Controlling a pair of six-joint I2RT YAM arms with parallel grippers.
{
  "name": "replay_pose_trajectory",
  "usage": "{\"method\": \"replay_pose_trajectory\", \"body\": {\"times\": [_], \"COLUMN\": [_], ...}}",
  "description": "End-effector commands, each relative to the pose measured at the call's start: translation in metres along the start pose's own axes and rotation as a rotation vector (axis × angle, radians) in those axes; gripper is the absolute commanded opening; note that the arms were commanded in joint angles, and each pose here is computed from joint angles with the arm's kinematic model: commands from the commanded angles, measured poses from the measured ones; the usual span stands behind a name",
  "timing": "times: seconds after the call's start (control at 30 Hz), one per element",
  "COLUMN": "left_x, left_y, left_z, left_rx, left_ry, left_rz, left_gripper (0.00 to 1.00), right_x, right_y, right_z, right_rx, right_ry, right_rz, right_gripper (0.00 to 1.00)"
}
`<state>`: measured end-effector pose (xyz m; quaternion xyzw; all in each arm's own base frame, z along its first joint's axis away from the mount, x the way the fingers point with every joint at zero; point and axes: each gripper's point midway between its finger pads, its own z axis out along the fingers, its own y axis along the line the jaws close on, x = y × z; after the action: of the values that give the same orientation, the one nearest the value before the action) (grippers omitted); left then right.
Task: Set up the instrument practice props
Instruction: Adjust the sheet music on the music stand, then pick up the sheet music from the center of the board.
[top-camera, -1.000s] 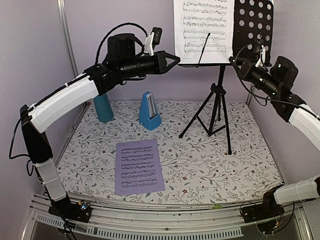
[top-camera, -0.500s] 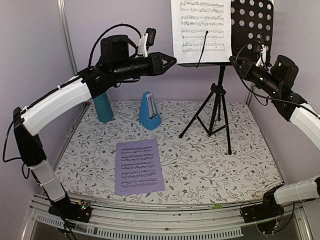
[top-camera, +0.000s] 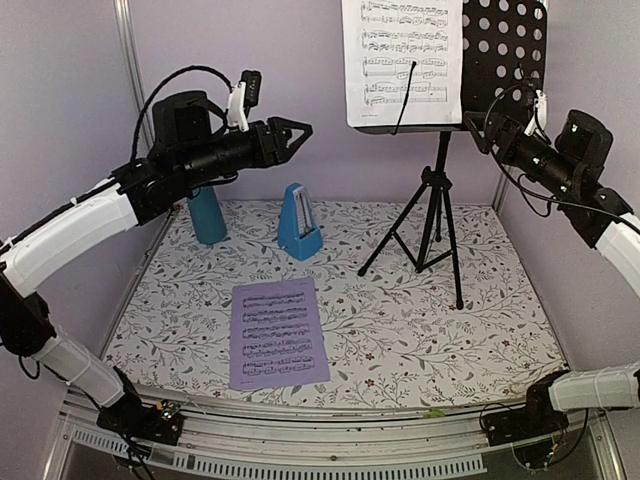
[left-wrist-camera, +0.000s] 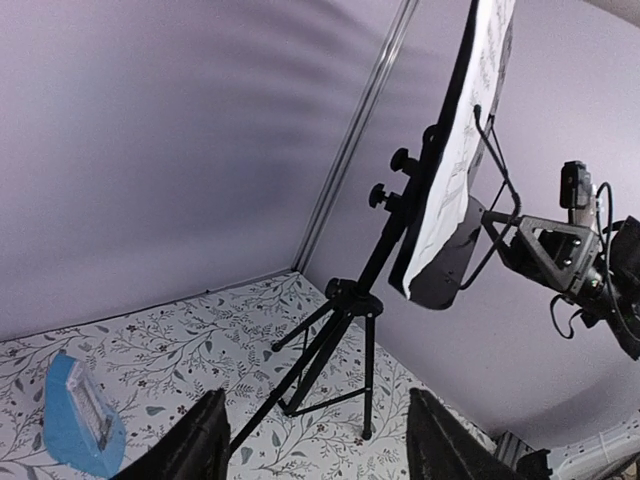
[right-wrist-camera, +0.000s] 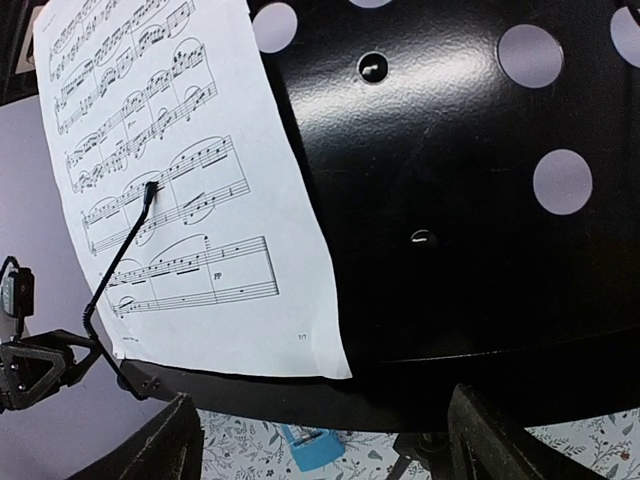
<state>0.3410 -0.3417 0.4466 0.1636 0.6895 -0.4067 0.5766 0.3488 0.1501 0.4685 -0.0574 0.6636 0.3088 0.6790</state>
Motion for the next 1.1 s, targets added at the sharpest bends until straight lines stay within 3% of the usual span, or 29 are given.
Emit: {"method": "replay_pose_trajectory", "body": {"times": [0.0, 0.17, 0.43, 0.63, 0.87, 1.07], "left_x": [0.009, 0.066, 0.194, 0.27, 0.333, 0.36], "left_y": [0.028, 0.068, 0.136, 0.165, 0.17, 0.176], "left_z": [-0.03, -0.064, -0.122, -0.172, -0.196, -0.19], "left_rx": [-0.103, -0.247, -0.524, -0.695, -0.74, -0.761], "left_ry": [-0.014, 0.079, 0.282, 0.388, 0.534, 0.588], "left_rz": [-0.048, -0.135, -0.342, -0.474, -0.543, -0.566], "left_gripper": [0.65, 0.68, 0.72, 0.71, 0.71, 0.71], "right_x": [0.027, 0.072, 0.185, 0.231, 0.266, 0.289], "right_y": [-0.009, -0.018, -0.023, -0.036, -0.025, -0.002], "right_z": [-0.016, -0.034, -0.052, -0.071, -0.087, -0.088], "right_rx": [0.047, 0.058, 0.053, 0.115, 0.123, 0.073], "right_ry": [0.08, 0.174, 0.4, 0.488, 0.589, 0.644], "right_rz": [0.007, 0.066, 0.231, 0.272, 0.264, 0.287], "right_gripper": [0.91, 0.99, 1.0, 1.0, 0.99, 1.0]}}
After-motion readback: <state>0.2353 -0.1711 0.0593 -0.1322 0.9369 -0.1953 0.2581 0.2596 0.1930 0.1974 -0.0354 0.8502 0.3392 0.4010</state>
